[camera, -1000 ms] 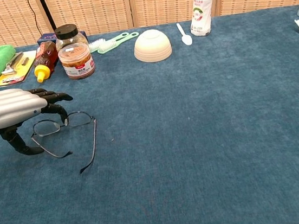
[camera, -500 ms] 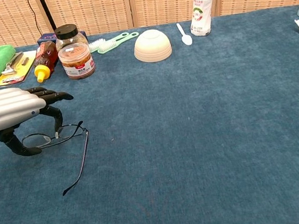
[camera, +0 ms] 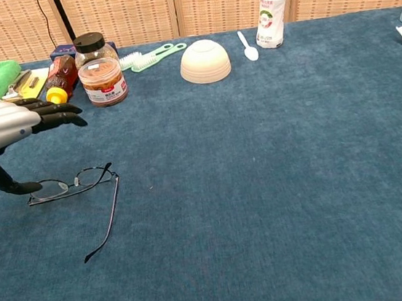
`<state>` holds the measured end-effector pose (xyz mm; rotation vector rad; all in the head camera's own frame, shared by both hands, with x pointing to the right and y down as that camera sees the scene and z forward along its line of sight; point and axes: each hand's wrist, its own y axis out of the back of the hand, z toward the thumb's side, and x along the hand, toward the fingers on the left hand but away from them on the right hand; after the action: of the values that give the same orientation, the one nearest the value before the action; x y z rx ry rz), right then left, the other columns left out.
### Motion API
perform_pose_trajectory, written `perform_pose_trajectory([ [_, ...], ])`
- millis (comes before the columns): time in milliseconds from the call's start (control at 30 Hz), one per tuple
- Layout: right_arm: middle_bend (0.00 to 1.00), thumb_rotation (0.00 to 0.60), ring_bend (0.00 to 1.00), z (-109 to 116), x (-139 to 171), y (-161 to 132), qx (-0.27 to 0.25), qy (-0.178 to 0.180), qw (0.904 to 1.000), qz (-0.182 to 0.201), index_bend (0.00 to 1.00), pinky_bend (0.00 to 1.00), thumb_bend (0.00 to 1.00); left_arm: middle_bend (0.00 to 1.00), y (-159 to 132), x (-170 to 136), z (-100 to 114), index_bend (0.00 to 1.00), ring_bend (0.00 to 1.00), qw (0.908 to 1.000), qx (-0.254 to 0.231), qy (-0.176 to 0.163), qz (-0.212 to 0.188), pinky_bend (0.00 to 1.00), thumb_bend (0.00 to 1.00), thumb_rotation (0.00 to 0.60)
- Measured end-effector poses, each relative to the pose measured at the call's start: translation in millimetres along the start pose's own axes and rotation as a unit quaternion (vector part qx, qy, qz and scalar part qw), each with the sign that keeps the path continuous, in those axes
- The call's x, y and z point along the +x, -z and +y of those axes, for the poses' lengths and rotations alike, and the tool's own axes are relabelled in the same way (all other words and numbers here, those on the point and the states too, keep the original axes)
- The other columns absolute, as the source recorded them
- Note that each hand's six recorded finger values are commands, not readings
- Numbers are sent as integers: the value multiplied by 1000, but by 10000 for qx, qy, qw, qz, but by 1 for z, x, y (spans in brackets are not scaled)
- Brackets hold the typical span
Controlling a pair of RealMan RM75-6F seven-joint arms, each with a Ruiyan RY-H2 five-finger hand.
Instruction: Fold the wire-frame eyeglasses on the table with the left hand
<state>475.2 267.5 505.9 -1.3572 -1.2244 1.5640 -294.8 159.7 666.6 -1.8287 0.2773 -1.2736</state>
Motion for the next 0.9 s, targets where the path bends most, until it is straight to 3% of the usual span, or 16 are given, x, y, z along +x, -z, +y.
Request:
perform_pose_trajectory([
  [433,103,600,161,-1,0,-2,-26,-15,10000,77,296,255,14,0,4,-8,-20,0,0,9991,234,327,133,0,234,584],
  [900,103,600,161,0,4,2,-22,-26,10000,7,297,255,13,0,1,35,-27,0,0,9972,621,213,356,0,234,584],
])
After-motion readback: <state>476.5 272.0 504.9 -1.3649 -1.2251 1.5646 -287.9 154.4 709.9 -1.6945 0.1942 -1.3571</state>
